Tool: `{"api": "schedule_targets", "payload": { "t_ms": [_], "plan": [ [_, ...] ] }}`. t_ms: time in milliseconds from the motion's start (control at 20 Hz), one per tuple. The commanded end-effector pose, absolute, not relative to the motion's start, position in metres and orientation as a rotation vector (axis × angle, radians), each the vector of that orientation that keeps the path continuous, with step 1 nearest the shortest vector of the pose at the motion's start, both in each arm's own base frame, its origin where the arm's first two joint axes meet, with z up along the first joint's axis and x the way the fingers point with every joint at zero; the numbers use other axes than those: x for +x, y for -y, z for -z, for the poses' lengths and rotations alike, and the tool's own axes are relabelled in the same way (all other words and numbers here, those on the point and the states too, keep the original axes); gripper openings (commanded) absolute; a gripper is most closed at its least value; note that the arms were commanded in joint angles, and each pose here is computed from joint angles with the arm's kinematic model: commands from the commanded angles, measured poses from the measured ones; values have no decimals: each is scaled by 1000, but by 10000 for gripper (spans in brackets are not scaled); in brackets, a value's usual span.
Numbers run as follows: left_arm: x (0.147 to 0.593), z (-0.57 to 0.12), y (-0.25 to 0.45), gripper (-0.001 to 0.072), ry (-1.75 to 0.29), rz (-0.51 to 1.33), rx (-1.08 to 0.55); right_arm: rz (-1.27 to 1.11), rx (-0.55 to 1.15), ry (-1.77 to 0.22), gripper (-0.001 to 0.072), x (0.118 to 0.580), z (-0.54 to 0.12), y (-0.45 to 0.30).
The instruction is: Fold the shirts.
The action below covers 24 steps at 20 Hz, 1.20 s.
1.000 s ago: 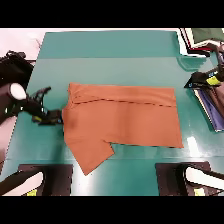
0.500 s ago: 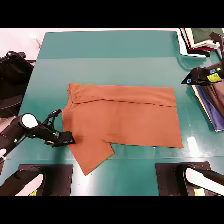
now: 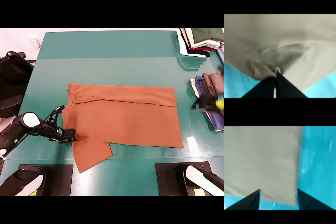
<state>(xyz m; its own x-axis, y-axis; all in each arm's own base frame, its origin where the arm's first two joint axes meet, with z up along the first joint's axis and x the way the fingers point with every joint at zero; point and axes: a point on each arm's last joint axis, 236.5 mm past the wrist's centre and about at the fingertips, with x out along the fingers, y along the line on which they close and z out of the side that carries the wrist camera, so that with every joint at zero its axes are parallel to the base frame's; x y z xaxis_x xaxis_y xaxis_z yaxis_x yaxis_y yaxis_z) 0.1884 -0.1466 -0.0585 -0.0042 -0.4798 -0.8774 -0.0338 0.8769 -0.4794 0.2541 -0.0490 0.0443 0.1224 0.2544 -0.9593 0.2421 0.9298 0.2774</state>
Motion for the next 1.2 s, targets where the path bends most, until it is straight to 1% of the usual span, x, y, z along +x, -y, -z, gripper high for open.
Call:
{"api": "schedule_targets", "payload": {
  "t_ms": [0,50,100,150,300,450,500,600,650,700,850,1050,1150],
  "plan": [
    [203,43,150,23,-1496,403,-395,144,598,-1660,528,166,32,60],
    [206,41,150,23,-1484,404,-395,146,663,-1677,512,154,49,52],
    [208,40,151,23,-1475,404,-395,120,719,-1683,466,146,63,40],
    [210,40,150,23,-1467,402,-395,97,757,-1683,447,143,74,30],
    [210,40,151,23,-1466,402,-395,75,846,-1696,446,139,96,11],
    [211,39,151,23,-1466,401,-396,31,907,-1669,444,151,102,2],
    [210,40,151,23,-1468,402,-395,29,913,-1661,415,153,102,2],
    [207,37,151,22,-1481,409,-393,-4,882,-1646,175,154,100,2],
    [206,34,152,21,-1489,419,-388,-10,862,-1629,79,156,97,2],
    [205,28,152,21,-1480,428,-381,-8,840,-1603,18,158,92,4],
    [196,5,146,20,-1419,420,-366,-10,754,-1540,17,161,66,10],
    [150,-20,143,21,-1472,469,-342,-3,626,-1430,17,170,15,21],
    [155,-30,140,21,-1437,467,-320,21,574,-1410,16,176,1,27]
  ]
}}
